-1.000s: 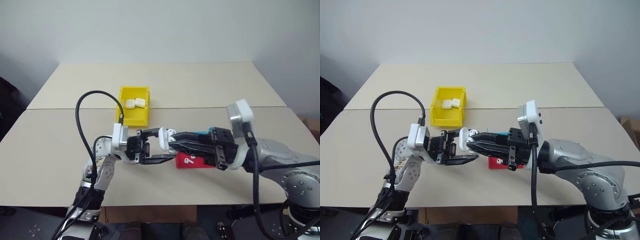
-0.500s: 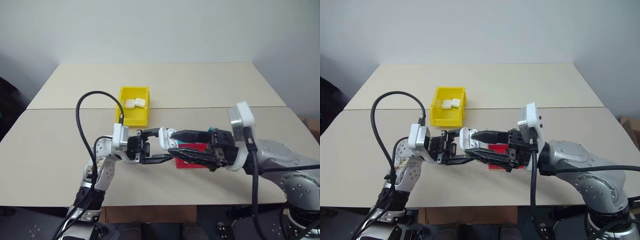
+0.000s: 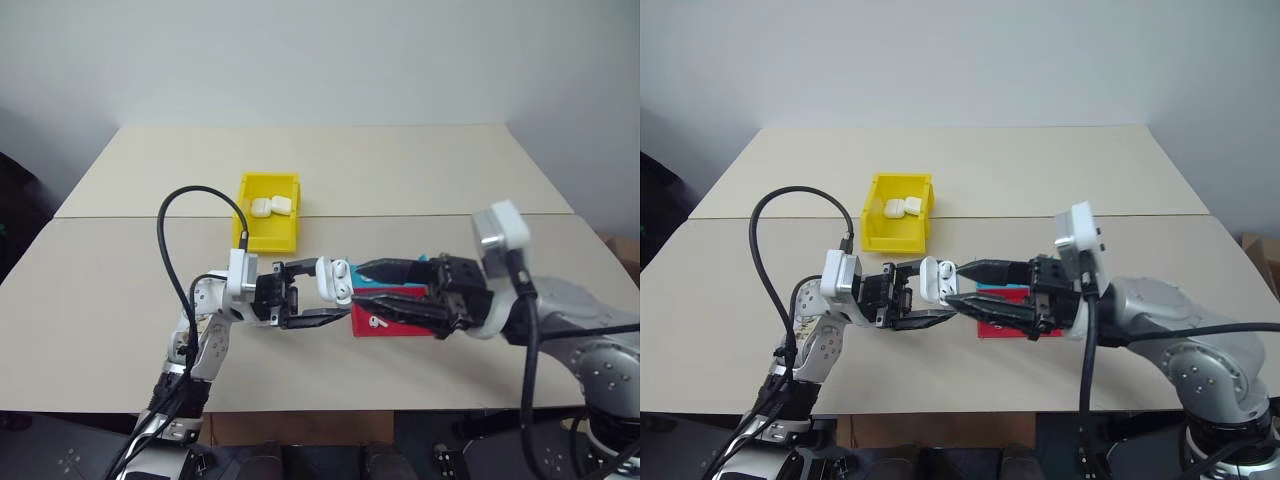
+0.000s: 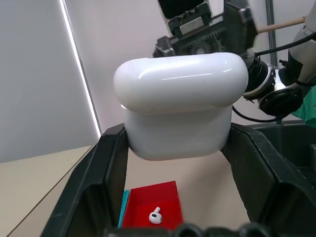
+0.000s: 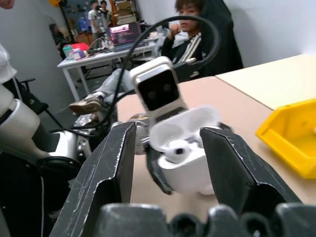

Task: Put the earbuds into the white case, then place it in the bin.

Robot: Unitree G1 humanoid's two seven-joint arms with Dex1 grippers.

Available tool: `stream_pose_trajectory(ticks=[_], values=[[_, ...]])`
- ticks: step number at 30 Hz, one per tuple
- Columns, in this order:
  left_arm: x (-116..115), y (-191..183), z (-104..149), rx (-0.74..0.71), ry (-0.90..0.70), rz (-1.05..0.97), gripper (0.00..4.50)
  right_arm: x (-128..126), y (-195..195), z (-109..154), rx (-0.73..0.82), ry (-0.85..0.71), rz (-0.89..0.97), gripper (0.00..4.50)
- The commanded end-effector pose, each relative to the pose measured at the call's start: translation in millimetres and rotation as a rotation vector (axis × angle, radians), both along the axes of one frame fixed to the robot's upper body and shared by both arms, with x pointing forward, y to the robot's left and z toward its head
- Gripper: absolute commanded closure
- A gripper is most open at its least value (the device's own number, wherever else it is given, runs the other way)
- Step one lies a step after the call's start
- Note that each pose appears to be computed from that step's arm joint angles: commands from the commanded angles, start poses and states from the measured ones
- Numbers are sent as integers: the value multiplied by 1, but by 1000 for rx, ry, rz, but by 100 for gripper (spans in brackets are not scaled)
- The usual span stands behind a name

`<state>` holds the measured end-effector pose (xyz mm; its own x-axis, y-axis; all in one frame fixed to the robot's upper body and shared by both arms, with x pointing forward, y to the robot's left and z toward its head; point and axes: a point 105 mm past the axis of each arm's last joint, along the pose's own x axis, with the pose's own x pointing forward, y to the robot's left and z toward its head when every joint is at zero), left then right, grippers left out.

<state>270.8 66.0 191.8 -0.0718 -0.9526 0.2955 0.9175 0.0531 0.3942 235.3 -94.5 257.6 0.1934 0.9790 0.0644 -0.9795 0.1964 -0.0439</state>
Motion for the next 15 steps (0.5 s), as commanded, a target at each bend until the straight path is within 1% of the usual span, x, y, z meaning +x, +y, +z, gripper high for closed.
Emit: stream_pose_trajectory(ticks=[1,2,5,10,11,15], values=[[1,1,9,-2,-49,14,176,8,-13,27,7,-96,-10,188],[1,0,9,2,-50,15,176,11,-15,32,0,-106,-4,188],[4,-2,8,11,-48,23,176,23,-15,47,-51,-141,14,244],[7,-7,7,14,-38,25,176,28,-9,61,-112,-187,71,419],[7,-9,9,16,-34,19,176,28,-5,65,-121,-188,94,448],[8,-12,11,51,-39,0,176,27,9,75,-158,-169,179,448]])
